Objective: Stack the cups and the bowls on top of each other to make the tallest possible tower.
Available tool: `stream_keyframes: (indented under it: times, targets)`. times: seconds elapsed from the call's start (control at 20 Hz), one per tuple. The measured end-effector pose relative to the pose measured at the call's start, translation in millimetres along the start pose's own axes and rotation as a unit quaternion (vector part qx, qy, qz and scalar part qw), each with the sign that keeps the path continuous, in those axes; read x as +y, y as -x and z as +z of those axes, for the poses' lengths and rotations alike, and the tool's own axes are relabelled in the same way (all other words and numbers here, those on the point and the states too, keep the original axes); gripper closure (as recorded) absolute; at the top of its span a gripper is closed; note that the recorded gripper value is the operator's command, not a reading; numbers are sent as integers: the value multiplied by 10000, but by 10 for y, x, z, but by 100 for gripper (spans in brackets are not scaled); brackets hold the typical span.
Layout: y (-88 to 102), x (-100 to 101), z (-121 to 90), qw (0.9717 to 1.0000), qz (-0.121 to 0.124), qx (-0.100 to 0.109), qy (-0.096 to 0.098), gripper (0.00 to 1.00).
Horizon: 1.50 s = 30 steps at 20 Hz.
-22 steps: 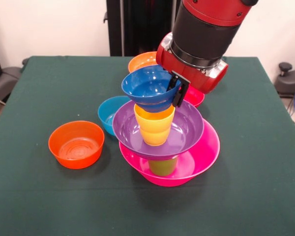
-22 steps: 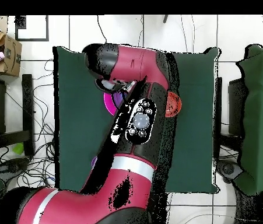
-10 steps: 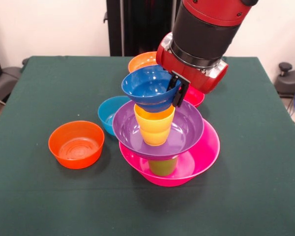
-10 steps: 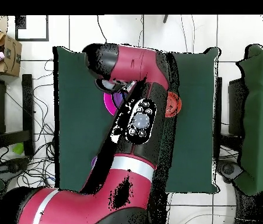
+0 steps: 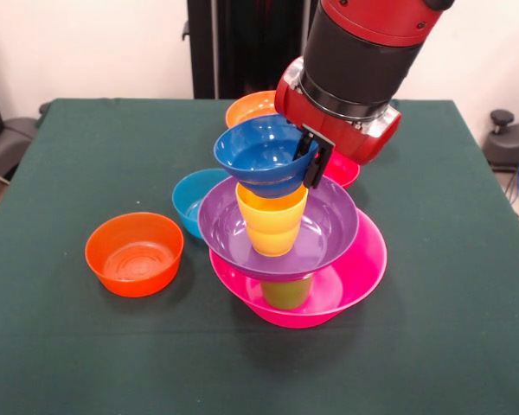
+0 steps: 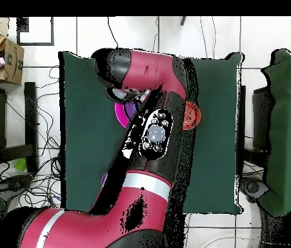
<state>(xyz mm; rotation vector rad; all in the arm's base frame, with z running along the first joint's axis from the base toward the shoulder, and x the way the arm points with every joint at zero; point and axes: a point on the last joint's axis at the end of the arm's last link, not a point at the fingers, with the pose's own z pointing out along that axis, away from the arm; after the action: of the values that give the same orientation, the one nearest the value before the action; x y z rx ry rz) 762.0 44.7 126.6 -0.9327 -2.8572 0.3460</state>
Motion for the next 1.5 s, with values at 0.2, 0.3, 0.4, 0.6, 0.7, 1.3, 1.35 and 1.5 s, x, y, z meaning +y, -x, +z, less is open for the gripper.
stream_keyframes:
  times: [0.2, 0.3, 0.4, 0.6, 0.7, 1.3, 1.35, 1.5]
  targets:
    - [0, 0, 0, 10000, 0, 0, 0, 100]
    - [0, 0, 0, 10000, 0, 0, 0, 100]
    - [0, 0, 0, 10000, 0, 0, 0, 100]
    - [7, 2, 4, 10000, 1, -28, 12, 100]
    - [13, 3, 10, 10000, 3, -60, 27, 100]
    - [40, 11, 31, 9998, 6, -184, 81, 0]
    - [43, 12, 30, 9998, 6, -194, 85, 0]
    - [46, 14, 31, 9997, 6, -206, 91, 0]
